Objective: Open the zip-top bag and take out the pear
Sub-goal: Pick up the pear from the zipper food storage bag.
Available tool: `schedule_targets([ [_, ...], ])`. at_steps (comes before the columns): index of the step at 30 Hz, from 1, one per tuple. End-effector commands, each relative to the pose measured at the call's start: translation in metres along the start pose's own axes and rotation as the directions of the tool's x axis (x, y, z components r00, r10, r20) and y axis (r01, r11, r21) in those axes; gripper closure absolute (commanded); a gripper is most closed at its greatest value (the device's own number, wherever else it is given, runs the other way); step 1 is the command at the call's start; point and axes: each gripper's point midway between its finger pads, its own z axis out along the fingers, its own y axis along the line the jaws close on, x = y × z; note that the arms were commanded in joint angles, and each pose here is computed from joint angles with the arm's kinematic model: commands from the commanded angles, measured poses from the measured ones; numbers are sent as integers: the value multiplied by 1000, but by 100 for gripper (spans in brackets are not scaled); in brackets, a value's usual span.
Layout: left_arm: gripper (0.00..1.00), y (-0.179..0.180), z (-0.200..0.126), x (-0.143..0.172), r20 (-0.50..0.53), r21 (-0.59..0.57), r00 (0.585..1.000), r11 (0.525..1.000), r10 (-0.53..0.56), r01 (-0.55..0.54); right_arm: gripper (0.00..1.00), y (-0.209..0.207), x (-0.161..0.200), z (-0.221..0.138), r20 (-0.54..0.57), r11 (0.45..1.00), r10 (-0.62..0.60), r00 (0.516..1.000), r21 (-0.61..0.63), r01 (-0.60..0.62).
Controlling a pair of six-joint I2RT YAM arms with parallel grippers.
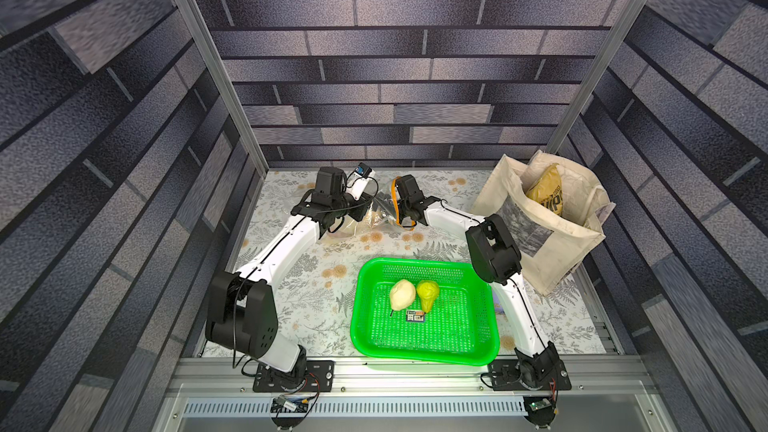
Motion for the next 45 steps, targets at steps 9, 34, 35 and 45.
schedule_targets([
  [9,100,-14,-8,-13,51,45,998,999,28,-30,7,-9,-19,22,54,996,75,996,39,-77],
  [34,100,-7,2,-1,1,12,1000,1000,16,-16,25,-4,-22,21,88,999,-31,996,9,31],
  [35,100,-4,3,0,-6,-2,1000,1000,10,-10,26,0,-23,18,95,999,-38,995,-5,39],
  [45,100,14,9,11,-53,-86,998,996,-20,15,29,14,-16,-20,146,996,-74,986,-38,81],
])
